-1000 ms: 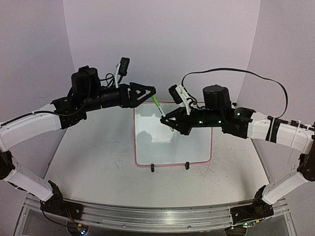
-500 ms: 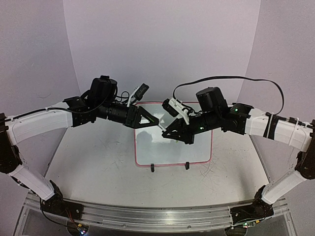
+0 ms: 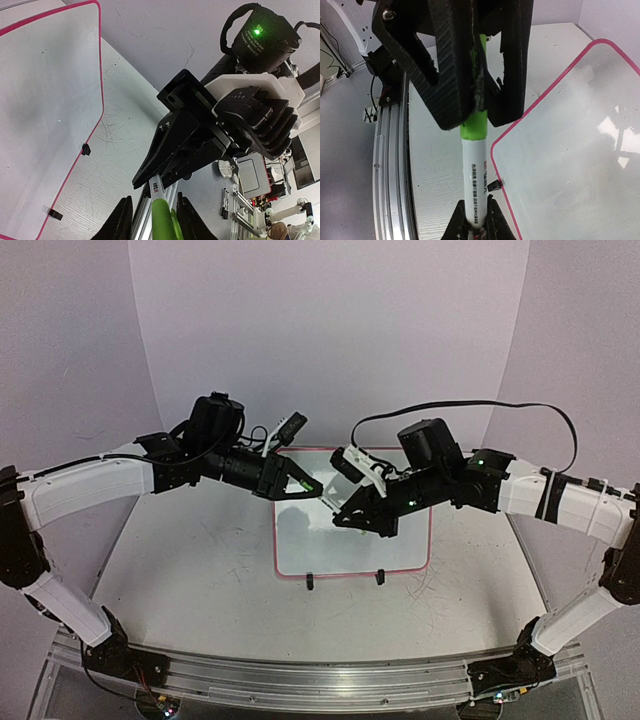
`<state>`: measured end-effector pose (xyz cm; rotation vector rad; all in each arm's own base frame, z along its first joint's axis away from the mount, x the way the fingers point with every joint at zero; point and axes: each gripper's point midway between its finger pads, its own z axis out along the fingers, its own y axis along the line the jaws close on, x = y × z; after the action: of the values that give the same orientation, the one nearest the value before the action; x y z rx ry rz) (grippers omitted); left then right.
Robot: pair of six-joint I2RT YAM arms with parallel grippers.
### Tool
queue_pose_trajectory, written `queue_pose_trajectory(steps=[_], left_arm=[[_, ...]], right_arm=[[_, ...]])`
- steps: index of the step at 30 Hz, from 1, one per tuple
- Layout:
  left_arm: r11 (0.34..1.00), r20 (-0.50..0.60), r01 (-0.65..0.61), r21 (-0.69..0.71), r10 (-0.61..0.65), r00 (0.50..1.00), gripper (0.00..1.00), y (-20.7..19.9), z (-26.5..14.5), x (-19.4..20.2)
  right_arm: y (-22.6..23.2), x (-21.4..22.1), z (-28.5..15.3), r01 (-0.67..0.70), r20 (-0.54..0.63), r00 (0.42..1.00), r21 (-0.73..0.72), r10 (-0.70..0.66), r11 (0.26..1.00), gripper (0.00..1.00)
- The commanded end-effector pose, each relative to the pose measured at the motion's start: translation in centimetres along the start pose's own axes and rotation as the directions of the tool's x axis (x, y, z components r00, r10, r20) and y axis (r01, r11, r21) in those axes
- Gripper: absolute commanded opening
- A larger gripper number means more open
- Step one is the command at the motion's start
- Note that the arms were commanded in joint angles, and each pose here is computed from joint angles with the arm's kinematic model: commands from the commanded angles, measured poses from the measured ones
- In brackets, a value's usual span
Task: Write a sentence on the whiteboard
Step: Pass from the right arm to the left, then open the pen cap from the whiteboard marker.
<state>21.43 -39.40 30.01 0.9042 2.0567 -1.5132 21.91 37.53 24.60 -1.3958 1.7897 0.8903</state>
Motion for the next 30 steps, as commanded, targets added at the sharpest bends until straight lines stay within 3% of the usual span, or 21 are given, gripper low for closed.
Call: queue_pose_trajectory(steps=[1,2,5,9,10,12,14,16,19,22,24,30], left_arm=[[0.999,0.027,-0.042,0.034,0.041,0.999,0.16,-1.4,-0.3,-1.9],[0.998,0.027,-0.044,0.036,0.043,0.999,0.11,-1.4,-0.3,-1.9],[0.998,0.043,-0.064,0.011,0.063,0.997,0.00,-1.2,-0.6,-2.3],[0.986,0.148,-0.144,-0.079,0.155,0.977,0.00,-1.5,-2.5,-4.5],[0.981,0.206,-0.165,-0.099,0.182,0.961,0.00,-2.0,-3.6,-5.6],[0.972,0.346,-0.214,-0.099,0.236,0.908,0.00,-3.7,-6.0,-8.2],[0.960,0.476,-0.264,-0.095,0.276,0.835,0.00,-5.6,-8.1,-9.9],[0.949,0.597,-0.305,-0.081,0.291,0.748,0.00,-7.3,-9.9,-11.2],[0.936,0.703,-0.350,-0.047,0.279,0.654,0.00,-9.1,-11.8,-12.4],[0.917,0.737,-0.396,0.040,0.241,0.632,0.00,-10.7,-11.9,-13.1],[0.909,0.738,-0.404,0.099,0.205,0.643,0.00,-10.9,-11.3,-13.2],[0.888,0.748,-0.414,0.200,0.135,0.650,0.00,-11.9,-10.3,-12.9]], right_arm=[[0.1,-2.4,-0.6,0.038,0.049,0.998,0.004,-0.039,0.999,0.00],[0.0,-2.5,-0.7,0.034,0.050,0.998,0.011,-0.035,0.999,0.01],[-0.2,-2.9,-1.3,0.016,0.086,0.996,0.041,-0.020,0.999,0.40],[-1.4,-3.6,-2.7,-0.084,0.185,0.981,0.138,0.058,0.987,0.92],[-1.9,-3.9,-3.2,-0.116,0.223,0.972,0.166,0.078,0.979,0.97],[-2.7,-5.0,-4.7,-0.211,0.338,0.931,0.193,0.137,0.958,0.98],[-3.2,-6.4,-6.9,-0.318,0.490,0.848,0.167,0.201,0.933,0.98],[-2.9,-8.1,-9.0,-0.392,0.616,0.739,0.065,0.272,0.918,0.98],[-2.2,-10.1,-10.2,-0.438,0.686,0.608,-0.128,0.398,0.890,0.98],[-0.8,-13.1,-10.9,-0.384,0.697,0.518,-0.329,0.496,0.863,0.95],[0.6,-16.0,-12.4,-0.280,0.712,0.484,-0.424,0.508,0.861,0.88],[0.8,-19.4,-13.7,-0.143,0.770,0.412,-0.474,0.488,0.869,0.78]])
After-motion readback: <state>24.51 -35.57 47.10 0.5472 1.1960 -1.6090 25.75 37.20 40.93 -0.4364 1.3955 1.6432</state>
